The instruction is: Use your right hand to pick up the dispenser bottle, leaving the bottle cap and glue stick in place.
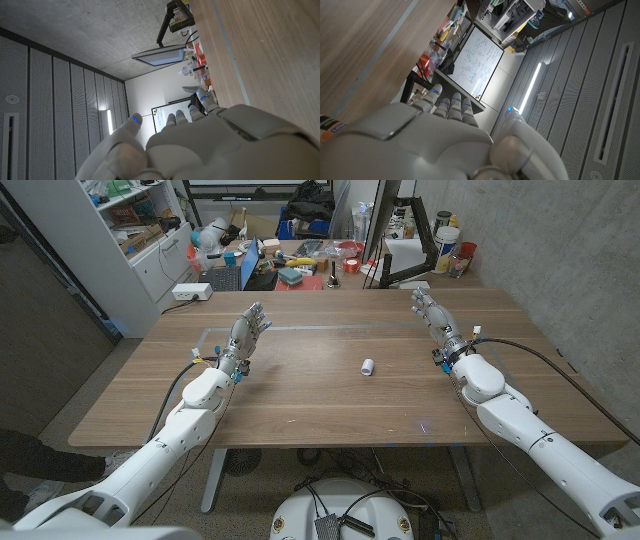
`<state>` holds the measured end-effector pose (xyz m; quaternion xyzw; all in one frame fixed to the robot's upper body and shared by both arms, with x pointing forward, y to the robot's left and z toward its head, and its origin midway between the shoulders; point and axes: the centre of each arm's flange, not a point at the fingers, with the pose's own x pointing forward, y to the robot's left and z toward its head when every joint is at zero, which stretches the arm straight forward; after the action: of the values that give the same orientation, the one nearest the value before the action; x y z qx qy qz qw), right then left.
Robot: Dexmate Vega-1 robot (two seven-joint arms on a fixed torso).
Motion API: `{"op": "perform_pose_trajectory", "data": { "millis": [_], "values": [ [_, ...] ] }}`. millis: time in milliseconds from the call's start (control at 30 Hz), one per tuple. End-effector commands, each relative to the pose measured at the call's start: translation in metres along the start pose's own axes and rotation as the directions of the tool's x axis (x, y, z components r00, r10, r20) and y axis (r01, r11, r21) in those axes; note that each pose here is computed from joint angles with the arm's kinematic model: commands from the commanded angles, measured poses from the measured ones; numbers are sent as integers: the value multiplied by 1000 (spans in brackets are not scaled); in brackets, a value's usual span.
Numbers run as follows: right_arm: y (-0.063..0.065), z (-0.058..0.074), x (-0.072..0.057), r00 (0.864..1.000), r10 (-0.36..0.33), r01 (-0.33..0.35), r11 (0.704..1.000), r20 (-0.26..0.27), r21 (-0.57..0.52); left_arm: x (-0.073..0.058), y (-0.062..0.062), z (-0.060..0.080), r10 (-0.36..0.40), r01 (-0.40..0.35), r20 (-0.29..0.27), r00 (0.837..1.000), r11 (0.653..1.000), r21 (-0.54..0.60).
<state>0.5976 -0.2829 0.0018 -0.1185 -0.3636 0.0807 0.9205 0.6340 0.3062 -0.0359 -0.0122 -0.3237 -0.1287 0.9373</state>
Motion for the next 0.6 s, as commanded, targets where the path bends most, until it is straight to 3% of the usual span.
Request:
{"op": "perform_pose_trajectory", "data": {
  "millis": [33,600],
  "values": [
    [-7,12,-7,1000,7,-7,994,1,-106,3,0,0,-9,9,-2,1000,1000,2],
    [-19,21,-19,1000,13,-11,982,10,-191,6,-5,-2,-15,15,-5,1000,1000,4]
  ]
}}
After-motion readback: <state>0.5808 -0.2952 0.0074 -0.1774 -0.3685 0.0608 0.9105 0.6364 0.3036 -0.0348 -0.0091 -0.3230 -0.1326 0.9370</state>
